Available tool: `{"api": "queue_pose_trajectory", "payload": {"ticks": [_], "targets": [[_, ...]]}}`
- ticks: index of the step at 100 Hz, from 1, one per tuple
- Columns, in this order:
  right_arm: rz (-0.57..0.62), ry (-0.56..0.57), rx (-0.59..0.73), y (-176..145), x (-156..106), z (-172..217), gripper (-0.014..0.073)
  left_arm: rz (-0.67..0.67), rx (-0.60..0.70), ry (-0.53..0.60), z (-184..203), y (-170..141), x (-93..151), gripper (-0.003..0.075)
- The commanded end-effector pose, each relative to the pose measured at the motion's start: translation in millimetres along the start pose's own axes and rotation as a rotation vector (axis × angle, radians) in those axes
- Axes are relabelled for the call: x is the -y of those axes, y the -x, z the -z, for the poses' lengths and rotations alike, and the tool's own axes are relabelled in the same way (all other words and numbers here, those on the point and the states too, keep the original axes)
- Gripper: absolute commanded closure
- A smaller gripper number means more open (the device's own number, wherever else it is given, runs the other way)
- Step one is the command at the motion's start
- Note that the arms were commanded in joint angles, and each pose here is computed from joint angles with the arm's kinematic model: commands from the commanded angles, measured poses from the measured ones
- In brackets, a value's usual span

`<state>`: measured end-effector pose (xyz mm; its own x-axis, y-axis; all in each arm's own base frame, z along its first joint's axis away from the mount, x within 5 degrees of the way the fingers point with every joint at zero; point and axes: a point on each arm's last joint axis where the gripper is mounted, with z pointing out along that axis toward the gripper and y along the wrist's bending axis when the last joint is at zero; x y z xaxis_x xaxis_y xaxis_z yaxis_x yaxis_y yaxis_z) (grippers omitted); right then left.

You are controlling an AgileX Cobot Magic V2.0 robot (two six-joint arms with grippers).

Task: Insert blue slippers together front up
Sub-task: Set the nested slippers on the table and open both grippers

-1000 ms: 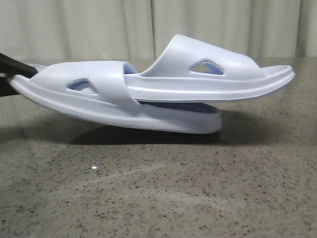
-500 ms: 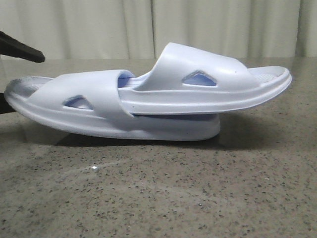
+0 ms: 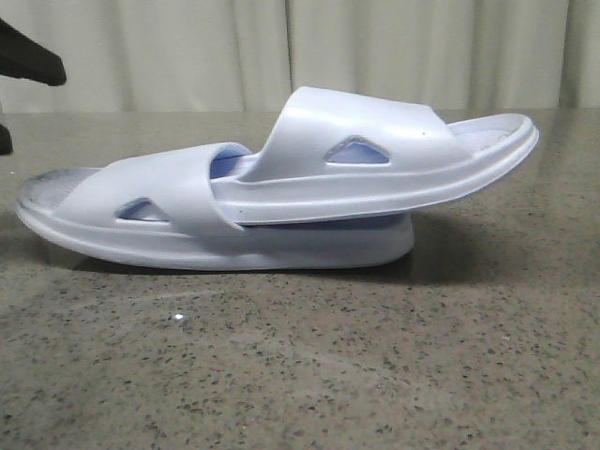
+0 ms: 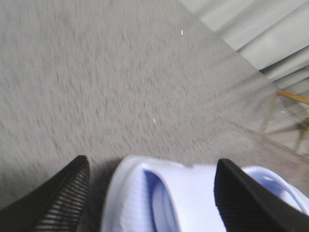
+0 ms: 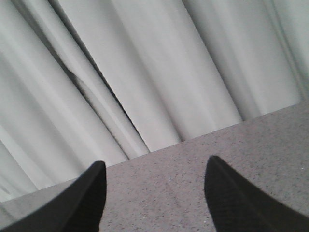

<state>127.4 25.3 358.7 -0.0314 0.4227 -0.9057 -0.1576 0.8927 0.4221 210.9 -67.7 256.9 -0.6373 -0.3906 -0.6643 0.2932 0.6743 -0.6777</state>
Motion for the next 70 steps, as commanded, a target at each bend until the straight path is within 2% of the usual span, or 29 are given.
{"api": "queue_pose_trajectory", "payload": {"ticks": [1, 12, 30, 51, 70], "targets": [[0.086, -0.025, 0.047, 11.2, -0.7, 1.7, 0.0214, -0.098, 0.129, -0.037, 13.4, 18.9, 20.3, 0.0244], [0.181, -0.092, 0.060, 13.0, 5.0, 2.1, 0.0214, -0.195, 0.193, 0.010, 28.2, 22.9, 27.3, 0.0244], [0.358, -0.104, 0.053, 13.2, 5.5, 2.2, 0.0214, -0.334, 0.310, 0.071, 60.6, 25.3, 43.8, 0.0244], [0.441, -0.114, 0.035, 8.4, 8.2, 2.0, 0.0214, -0.486, 0.429, 0.119, 97.7, 14.0, 57.6, 0.0244], [0.480, -0.066, 0.011, -10.4, 13.2, 12.2, 0.0214, -0.521, 0.496, 0.170, 116.8, -6.8, 51.4, 0.0244]]}}
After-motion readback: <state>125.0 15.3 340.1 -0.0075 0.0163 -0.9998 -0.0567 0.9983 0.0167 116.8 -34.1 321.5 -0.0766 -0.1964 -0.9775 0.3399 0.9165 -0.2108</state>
